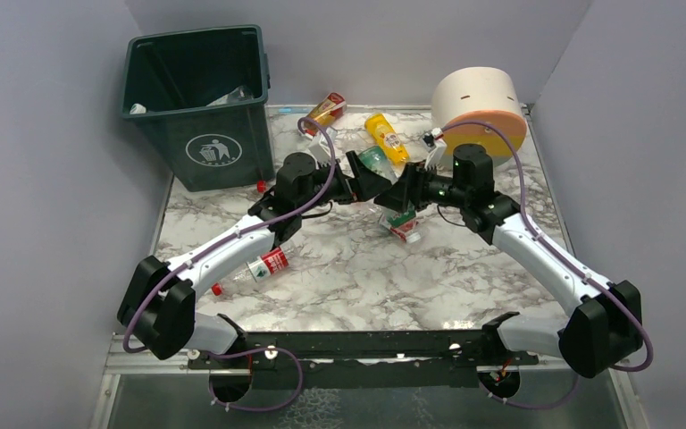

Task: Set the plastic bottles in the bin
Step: Pick up the plastic bottle at the center of the board.

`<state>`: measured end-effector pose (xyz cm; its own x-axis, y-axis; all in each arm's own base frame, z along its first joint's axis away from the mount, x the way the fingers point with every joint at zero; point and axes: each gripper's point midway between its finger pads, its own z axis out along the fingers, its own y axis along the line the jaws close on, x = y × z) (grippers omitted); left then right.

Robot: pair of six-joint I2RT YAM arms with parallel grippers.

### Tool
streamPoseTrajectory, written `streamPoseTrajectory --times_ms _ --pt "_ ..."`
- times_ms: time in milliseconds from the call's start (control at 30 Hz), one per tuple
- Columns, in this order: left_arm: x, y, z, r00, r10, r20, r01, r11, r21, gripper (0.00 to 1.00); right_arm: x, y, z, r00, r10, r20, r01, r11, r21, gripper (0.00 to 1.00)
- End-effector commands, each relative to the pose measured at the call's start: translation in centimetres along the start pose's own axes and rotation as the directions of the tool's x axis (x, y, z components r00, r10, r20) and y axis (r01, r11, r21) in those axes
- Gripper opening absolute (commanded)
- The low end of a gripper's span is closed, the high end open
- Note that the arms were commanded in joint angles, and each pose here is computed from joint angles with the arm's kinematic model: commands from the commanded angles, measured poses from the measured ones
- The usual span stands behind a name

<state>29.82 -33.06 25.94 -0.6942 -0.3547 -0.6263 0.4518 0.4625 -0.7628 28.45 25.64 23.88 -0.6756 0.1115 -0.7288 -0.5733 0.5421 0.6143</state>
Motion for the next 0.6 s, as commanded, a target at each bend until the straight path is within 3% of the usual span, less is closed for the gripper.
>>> streamPoseTrajectory --times_ms 0,267,567 --pt "-2.1 -1.8 0.6 0.997 0.030 0.077 -0.033 0.999 0.036 0.99 -1.4 2.6 -0.2 0.999 -0.038 0.040 0.040 0.997 -0.065 0.66" --pt "-2.2 -1.4 0.7 0.996 0.025 0.088 -0.027 0.999 0.021 0.98 -0.6 3.1 0.0 0.999 -0.040 0.025 0.042 0.996 -0.073 0.66" --pt "-2.1 -1.1 0.8 0.996 0.008 0.087 -0.009 1.000 0.009 0.77 0.0 3.1 0.0 0.999 -0.038 0.016 0.039 0.996 -0.075 0.66"
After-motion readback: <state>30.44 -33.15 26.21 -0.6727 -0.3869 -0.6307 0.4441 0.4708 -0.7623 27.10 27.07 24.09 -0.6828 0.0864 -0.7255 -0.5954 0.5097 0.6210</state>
